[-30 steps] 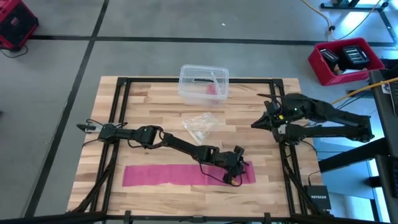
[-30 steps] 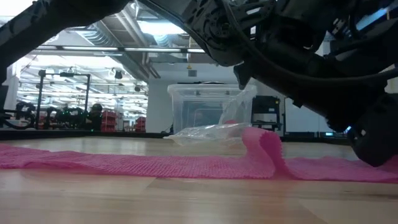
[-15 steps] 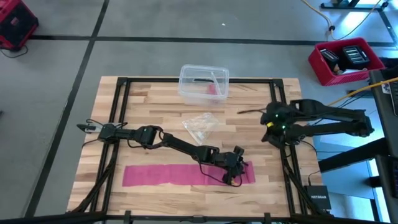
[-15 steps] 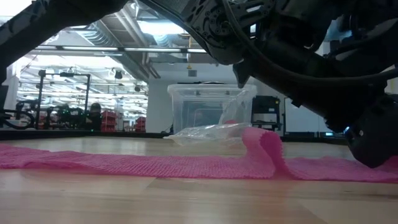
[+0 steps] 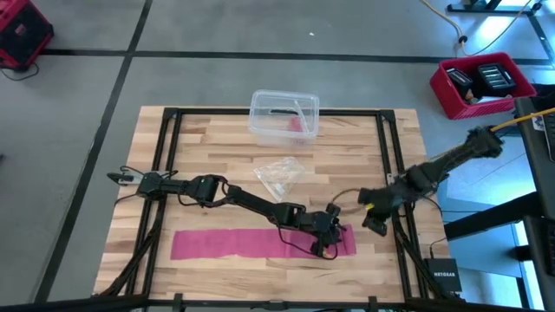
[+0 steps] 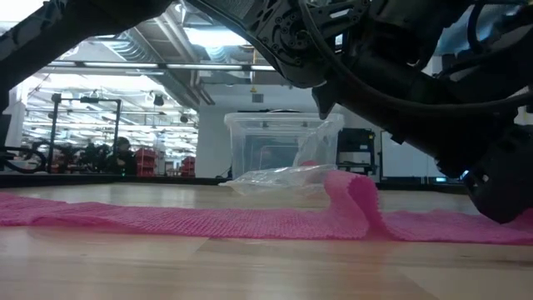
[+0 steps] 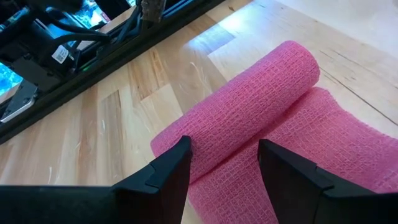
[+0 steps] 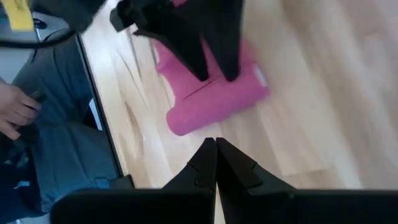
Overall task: Roll bandage
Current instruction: Roll the pink bandage
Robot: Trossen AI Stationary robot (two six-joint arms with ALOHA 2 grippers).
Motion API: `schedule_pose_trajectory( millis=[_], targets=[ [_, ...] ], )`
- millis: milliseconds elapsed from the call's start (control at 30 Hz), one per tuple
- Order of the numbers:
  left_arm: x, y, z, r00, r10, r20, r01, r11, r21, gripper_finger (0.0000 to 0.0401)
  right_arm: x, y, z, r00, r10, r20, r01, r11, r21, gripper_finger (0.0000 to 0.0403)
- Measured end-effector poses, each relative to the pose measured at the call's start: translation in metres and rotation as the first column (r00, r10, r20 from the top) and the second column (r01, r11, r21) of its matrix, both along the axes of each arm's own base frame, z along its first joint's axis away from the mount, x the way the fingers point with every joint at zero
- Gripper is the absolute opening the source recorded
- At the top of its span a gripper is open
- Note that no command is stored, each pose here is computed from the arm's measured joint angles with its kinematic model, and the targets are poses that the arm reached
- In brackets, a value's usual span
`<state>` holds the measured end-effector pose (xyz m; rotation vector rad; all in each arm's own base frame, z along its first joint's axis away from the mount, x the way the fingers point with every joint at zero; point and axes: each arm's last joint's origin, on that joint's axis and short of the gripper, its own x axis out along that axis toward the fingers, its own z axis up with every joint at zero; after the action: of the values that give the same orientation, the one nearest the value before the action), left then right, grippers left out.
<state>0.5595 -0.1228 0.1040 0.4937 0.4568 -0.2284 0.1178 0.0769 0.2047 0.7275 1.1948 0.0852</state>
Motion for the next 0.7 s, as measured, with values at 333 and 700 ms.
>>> schedule_pose_trajectory(
  millis=[333,700],
  targets=[
    [0.002,0.0,0.004,0.999,0.012,0.046,-0.01,1.0,-0.029,0.0177,-0.004,0.039,-0.052,0.999,0.045,-0.004,-0.045,0.985,-0.165,0.001],
    [-0.004,0.0,0.021,0.991,0.122,-0.047,-0.129,0.972,-0.195,0.0177,0.012,0.059,-0.082,0.995,0.077,0.067,-0.054,0.953,-0.297,0.001]
  ],
)
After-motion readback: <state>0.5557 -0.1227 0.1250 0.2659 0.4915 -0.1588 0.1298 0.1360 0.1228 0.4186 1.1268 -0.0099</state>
